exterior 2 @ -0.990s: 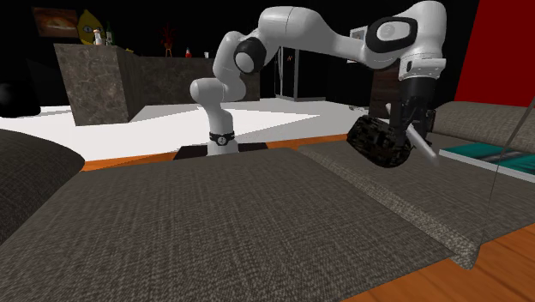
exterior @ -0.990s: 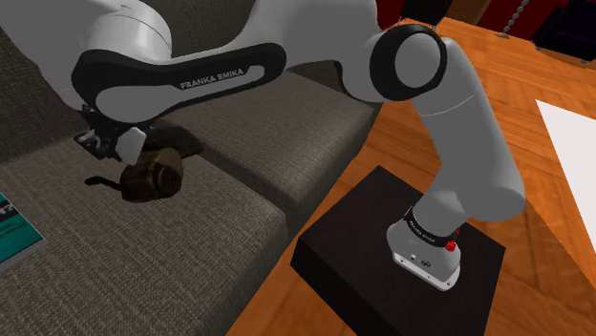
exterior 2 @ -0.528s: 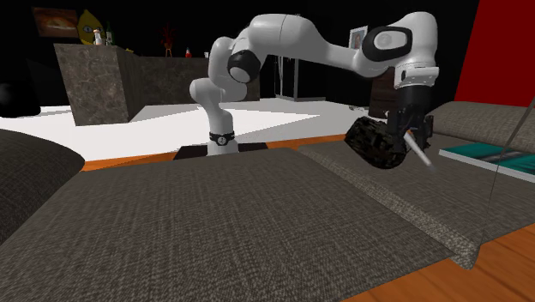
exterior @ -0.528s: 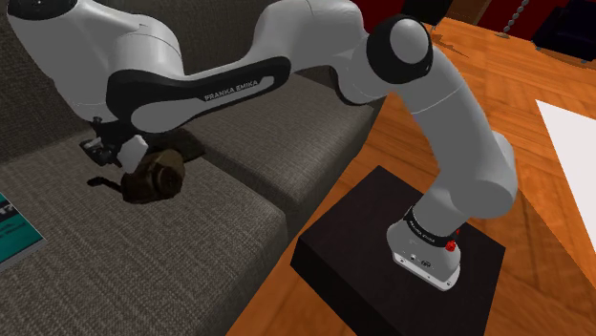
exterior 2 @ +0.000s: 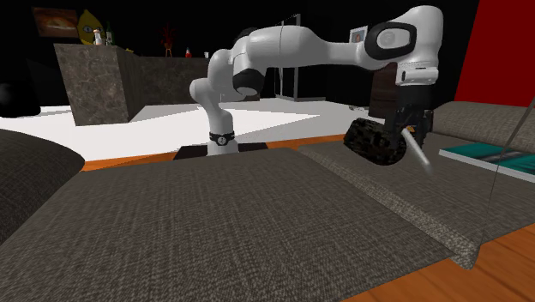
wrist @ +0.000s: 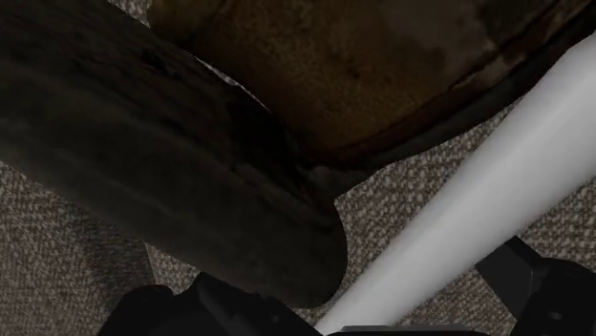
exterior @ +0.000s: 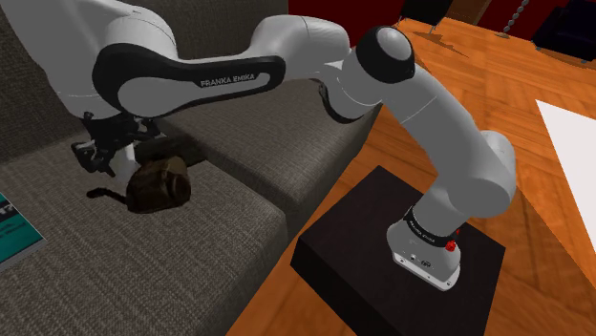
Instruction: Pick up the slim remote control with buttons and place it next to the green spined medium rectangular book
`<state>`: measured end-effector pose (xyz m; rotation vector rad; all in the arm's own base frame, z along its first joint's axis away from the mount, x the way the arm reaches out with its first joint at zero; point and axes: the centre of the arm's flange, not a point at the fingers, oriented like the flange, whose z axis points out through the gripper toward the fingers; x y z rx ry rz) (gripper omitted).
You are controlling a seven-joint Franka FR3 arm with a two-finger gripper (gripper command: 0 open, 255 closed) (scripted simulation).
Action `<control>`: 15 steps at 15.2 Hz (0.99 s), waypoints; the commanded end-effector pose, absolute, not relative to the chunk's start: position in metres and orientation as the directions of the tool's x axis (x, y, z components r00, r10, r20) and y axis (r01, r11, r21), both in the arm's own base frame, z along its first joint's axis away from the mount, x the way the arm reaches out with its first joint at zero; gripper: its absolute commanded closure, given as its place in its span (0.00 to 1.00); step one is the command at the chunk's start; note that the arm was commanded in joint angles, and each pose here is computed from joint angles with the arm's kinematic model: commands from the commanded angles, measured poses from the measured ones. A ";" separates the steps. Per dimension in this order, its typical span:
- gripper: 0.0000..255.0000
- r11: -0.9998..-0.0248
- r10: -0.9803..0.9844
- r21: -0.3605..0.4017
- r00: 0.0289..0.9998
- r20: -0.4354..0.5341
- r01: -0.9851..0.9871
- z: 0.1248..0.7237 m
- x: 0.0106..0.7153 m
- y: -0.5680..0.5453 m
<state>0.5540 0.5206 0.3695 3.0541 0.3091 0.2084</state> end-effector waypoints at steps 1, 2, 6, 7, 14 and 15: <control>0.00 -0.978 0.210 -0.002 0.978 0.003 0.210 0.369 0.538 0.533; 0.00 -0.978 0.209 0.000 0.978 0.002 0.209 0.364 0.532 0.540; 0.00 -0.980 0.199 0.007 0.980 0.003 0.199 0.383 0.532 0.528; 0.00 -0.980 0.199 0.007 0.980 0.003 0.199 0.393 0.531 0.528; 0.00 -0.980 0.199 0.007 0.980 0.003 0.199 0.393 0.531 0.528; 0.00 -0.980 0.199 0.007 0.980 0.003 0.199 0.393 0.531 0.528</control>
